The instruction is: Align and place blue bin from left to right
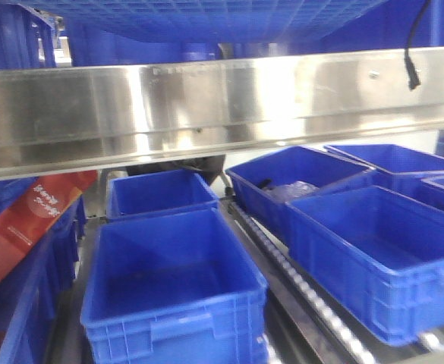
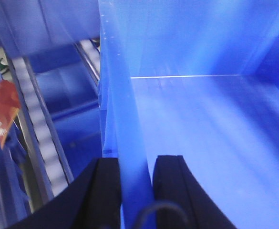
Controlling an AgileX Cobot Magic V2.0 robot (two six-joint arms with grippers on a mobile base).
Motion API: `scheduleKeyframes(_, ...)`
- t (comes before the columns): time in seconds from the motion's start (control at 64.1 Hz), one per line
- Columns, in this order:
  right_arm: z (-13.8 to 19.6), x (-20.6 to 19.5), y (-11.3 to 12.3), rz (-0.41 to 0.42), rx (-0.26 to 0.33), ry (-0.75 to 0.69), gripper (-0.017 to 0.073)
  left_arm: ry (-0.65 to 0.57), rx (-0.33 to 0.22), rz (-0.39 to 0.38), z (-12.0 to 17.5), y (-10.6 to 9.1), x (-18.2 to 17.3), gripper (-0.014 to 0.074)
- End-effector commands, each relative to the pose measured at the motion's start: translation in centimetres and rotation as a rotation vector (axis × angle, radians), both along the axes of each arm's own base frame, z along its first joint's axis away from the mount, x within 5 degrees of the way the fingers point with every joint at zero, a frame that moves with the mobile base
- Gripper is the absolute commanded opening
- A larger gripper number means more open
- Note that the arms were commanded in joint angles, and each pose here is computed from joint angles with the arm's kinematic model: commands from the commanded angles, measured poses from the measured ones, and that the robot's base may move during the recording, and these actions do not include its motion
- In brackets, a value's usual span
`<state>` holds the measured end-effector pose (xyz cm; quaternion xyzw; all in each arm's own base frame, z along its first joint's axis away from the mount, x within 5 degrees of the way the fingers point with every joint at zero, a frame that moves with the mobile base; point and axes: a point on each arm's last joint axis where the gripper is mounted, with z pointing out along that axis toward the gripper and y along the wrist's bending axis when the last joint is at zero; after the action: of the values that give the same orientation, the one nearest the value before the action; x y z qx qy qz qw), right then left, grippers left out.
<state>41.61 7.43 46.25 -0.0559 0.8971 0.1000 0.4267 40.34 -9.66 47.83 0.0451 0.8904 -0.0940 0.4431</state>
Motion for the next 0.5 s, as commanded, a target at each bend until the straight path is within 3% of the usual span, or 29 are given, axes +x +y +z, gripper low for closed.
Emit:
scheduleKeyframes(0.0,1.81,-0.19,0.82,0.019,0.089,-0.123,-0.0070,-0.102,-0.127,-0.125,2.73,-1.90,-1.99,-0.0111)
scheduleKeyframes(0.484,1.81,-0.19,0.82,0.019,0.089,-0.123,-0.0070,-0.102,-0.127,-0.125,2.73,-1.90,-1.99,-0.0111)
